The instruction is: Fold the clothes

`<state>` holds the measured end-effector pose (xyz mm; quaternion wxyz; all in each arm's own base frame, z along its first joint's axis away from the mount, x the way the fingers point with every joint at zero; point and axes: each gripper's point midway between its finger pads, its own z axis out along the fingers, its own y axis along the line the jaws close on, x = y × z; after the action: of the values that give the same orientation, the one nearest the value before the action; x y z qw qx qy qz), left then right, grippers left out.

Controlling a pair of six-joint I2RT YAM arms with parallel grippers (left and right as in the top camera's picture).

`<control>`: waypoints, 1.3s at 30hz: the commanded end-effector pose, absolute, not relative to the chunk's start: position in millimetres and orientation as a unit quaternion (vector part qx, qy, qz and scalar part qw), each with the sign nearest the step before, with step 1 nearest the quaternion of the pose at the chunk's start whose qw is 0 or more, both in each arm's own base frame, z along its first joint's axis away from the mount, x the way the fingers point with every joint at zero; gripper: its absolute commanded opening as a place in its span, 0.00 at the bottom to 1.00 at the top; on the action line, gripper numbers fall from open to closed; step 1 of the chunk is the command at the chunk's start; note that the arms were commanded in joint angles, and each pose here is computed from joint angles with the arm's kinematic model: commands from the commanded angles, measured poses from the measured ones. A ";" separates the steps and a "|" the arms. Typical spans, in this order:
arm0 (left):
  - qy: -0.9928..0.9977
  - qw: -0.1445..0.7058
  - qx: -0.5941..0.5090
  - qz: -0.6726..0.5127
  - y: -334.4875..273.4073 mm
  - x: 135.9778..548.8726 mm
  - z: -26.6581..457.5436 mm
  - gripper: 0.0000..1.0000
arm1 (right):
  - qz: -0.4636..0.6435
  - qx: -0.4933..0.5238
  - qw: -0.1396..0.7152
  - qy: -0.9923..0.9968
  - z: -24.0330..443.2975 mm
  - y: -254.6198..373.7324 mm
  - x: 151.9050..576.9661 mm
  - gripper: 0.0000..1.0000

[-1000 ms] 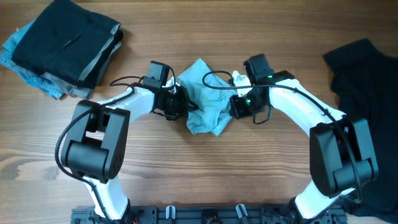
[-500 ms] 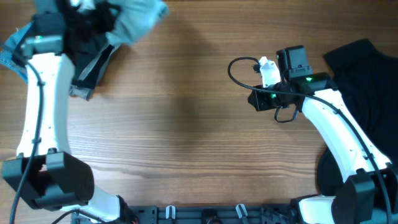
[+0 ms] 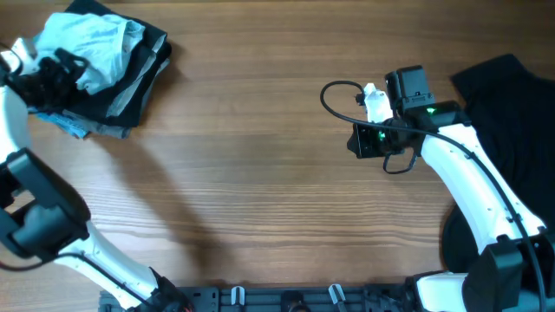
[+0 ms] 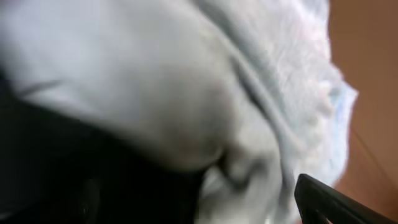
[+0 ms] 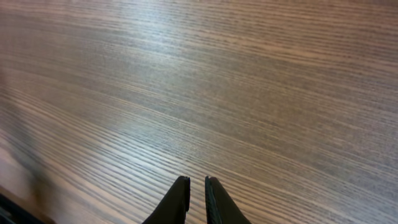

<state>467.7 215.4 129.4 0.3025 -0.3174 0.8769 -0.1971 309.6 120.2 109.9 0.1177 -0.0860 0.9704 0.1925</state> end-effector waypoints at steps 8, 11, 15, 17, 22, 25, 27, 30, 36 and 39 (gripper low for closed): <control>0.847 0.488 -0.052 -0.203 81.9 377.9 375.0 0.73 | 0.168 -0.033 0.287 0.943 209.9 101.9 325.1 0.20; 0.888 0.432 0.050 -0.150 16.1 332.7 363.9 0.86 | 0.184 -0.046 0.394 0.899 288.4 98.9 308.3 0.31; 0.925 0.367 0.002 -0.097 -13.8 275.9 352.4 1.00 | 0.196 -0.058 0.486 0.850 348.7 91.3 268.2 1.00; 0.930 0.357 -0.036 -0.078 -8.5 252.7 352.3 1.00 | 0.198 -0.060 0.508 0.836 361.7 88.9 255.4 1.00; 0.917 0.390 -0.031 -0.073 -9.1 236.8 367.6 1.00 | 0.199 -0.061 0.513 0.833 365.1 88.2 251.5 1.00; 0.919 0.385 -0.032 -0.074 -9.3 235.5 365.7 1.00 | 0.198 -0.059 0.502 0.840 358.4 89.5 258.0 1.00; 0.919 0.385 -0.032 -0.074 -9.3 235.5 365.7 1.00 | 0.197 -0.058 0.493 0.845 353.4 90.3 262.8 1.00; 0.919 0.385 -0.032 -0.074 -9.3 235.4 365.8 1.00 | 0.194 -0.056 0.476 0.856 342.8 92.0 272.3 1.00; 0.919 0.385 -0.032 -0.074 -9.3 235.4 365.8 1.00 | 0.166 -0.109 0.507 0.839 352.3 93.8 278.8 1.00; 0.919 0.385 -0.032 -0.074 -9.3 235.4 365.8 1.00 | 0.124 -0.174 0.605 0.767 395.0 90.8 268.6 1.00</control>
<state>236.0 -9.3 365.7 0.3853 -0.0280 0.9194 -0.0743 283.2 95.9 361.7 0.5285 -0.1136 0.8234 0.1724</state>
